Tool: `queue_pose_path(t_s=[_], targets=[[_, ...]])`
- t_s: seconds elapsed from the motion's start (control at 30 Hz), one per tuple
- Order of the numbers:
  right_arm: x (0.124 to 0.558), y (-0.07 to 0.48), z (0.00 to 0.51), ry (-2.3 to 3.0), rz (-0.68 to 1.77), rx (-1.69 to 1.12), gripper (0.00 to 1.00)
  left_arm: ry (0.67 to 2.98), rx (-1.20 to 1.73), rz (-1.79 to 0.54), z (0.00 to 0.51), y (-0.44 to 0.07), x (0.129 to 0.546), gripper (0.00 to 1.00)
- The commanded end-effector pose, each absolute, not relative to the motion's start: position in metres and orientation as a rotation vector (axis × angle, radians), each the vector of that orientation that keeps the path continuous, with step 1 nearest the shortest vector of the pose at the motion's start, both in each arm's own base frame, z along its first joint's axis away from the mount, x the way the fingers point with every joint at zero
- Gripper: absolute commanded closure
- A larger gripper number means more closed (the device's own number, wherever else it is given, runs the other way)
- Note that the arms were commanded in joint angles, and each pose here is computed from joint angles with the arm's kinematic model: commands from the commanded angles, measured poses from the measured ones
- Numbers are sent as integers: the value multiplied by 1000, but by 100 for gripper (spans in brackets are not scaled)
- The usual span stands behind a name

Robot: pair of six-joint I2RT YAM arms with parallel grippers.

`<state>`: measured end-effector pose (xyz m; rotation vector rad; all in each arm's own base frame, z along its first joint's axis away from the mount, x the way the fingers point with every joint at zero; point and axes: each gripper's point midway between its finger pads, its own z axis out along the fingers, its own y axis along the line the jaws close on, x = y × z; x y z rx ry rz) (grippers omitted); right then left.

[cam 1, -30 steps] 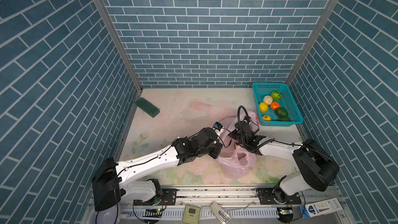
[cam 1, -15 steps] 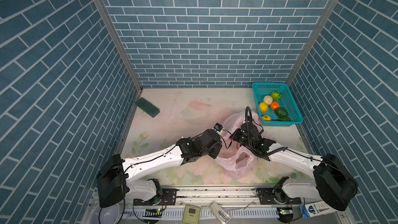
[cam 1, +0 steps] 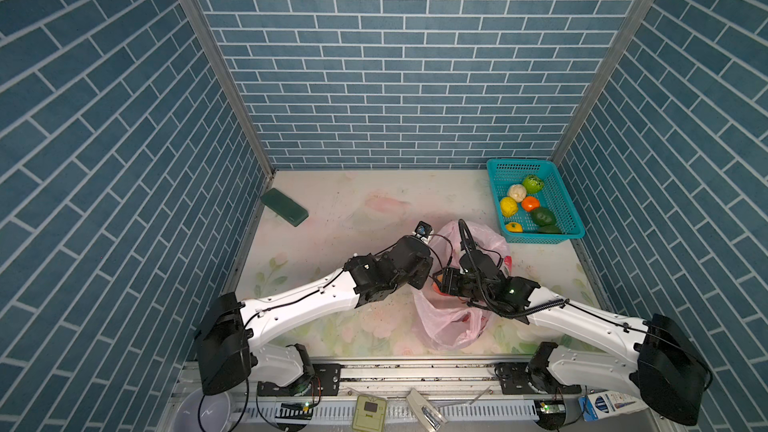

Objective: Untie the knot of the plastic bag and take out the fruit
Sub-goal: 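Lift the strawberry out of the bag and carry it over the teal basket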

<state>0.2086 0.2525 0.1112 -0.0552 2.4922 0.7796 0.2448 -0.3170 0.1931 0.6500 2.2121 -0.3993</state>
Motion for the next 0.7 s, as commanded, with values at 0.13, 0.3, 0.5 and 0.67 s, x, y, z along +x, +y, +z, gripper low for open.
queue_pose_path(t_s=[0.13, 0.3, 0.5, 0.67], targets=[[195, 250, 139, 2461, 794, -156, 49, 2202, 679, -306, 199, -311, 257, 100], [183, 240, 146, 2462, 799, -175, 49, 2188, 673, -271, 206, -302, 261, 100], [178, 243, 160, 2436, 852, -210, 49, 2188, 682, -263, 209, -305, 263, 100], [178, 241, 191, 2371, 899, -196, 49, 2198, 703, -242, 203, -303, 262, 100]])
